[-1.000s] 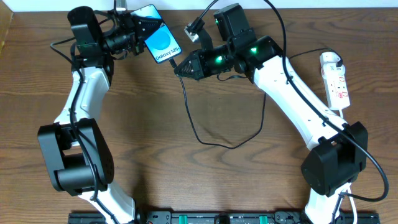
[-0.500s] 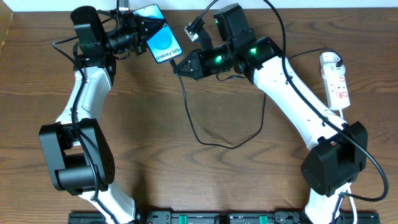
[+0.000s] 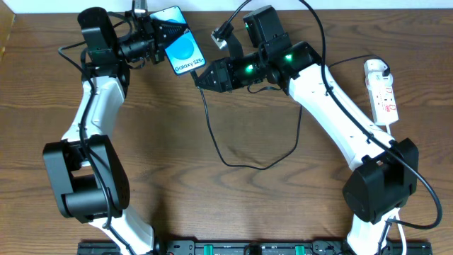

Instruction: Plug charger to phone and switch on socket

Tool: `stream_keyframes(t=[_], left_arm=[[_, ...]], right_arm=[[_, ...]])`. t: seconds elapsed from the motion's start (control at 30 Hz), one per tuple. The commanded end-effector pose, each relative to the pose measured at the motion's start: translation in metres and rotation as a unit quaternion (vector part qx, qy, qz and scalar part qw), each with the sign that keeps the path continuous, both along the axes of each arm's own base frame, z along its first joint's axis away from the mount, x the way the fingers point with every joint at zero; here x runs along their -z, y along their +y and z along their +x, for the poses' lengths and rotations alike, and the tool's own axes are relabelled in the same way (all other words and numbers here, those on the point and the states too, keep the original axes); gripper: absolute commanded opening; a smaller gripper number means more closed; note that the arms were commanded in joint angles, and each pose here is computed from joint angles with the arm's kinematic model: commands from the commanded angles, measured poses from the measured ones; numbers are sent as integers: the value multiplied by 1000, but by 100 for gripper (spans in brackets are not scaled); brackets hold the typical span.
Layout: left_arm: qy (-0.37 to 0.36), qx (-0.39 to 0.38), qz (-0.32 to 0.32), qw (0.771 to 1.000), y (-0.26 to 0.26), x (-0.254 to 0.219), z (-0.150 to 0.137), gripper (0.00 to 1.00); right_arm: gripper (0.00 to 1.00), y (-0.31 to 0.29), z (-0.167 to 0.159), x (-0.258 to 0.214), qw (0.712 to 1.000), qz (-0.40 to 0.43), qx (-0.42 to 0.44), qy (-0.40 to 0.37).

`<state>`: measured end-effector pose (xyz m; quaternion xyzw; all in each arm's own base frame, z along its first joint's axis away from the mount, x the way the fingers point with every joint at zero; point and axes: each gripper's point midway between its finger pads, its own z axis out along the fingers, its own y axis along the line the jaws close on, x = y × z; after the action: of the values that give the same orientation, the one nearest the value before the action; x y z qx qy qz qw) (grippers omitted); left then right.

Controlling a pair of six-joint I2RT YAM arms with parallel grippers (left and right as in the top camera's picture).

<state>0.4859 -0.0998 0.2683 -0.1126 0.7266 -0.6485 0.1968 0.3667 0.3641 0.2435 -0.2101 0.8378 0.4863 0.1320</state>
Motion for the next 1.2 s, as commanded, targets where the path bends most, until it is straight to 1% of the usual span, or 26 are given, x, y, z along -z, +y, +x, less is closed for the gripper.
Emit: stream_keyframes(t=[0.0, 0.2, 0.37, 0.4, 0.47, 0.57, 0.6, 0.7, 0.77, 0.83, 0.93, 1.17], left_arm=[[-44, 32, 12, 998, -2, -6, -9, 7], [-41, 54, 38, 997, -5, 21, -23, 7], [-30, 77, 67, 994, -11, 48, -42, 7], [-14, 78, 87, 993, -13, 62, -49, 7], [8, 77, 119, 990, -16, 78, -55, 7], [26, 83, 168, 982, -23, 99, -63, 7], [28, 89, 187, 978, -26, 106, -67, 7], [24, 113, 234, 965, -41, 121, -77, 7], [17, 130, 251, 959, -52, 127, -82, 7], [8, 150, 256, 955, -64, 132, -87, 7], [16, 167, 256, 952, -75, 144, -90, 7], [69, 185, 251, 948, -78, 189, -92, 7]], right_arm=[[46, -5, 4, -4, 1000, 11, -3, 1], [47, -26, 17, -4, 1000, 13, 10, 4], [49, -53, 33, 7, 999, -14, 38, 2], [49, -65, 38, 17, 998, -40, 57, 3], [50, -75, 42, 25, 995, -66, 72, 1], [50, -89, 45, 39, 989, -112, 93, 1], [50, -96, 46, 46, 985, -135, 105, 4], [51, -106, 46, 54, 979, -166, 119, 8], [52, -109, 46, 58, 976, -178, 122, 8], [52, -112, 45, 60, 974, -188, 125, 10], [52, -116, 45, 63, 971, -200, 130, 12], [52, -122, 44, 67, 966, -217, 137, 13]])
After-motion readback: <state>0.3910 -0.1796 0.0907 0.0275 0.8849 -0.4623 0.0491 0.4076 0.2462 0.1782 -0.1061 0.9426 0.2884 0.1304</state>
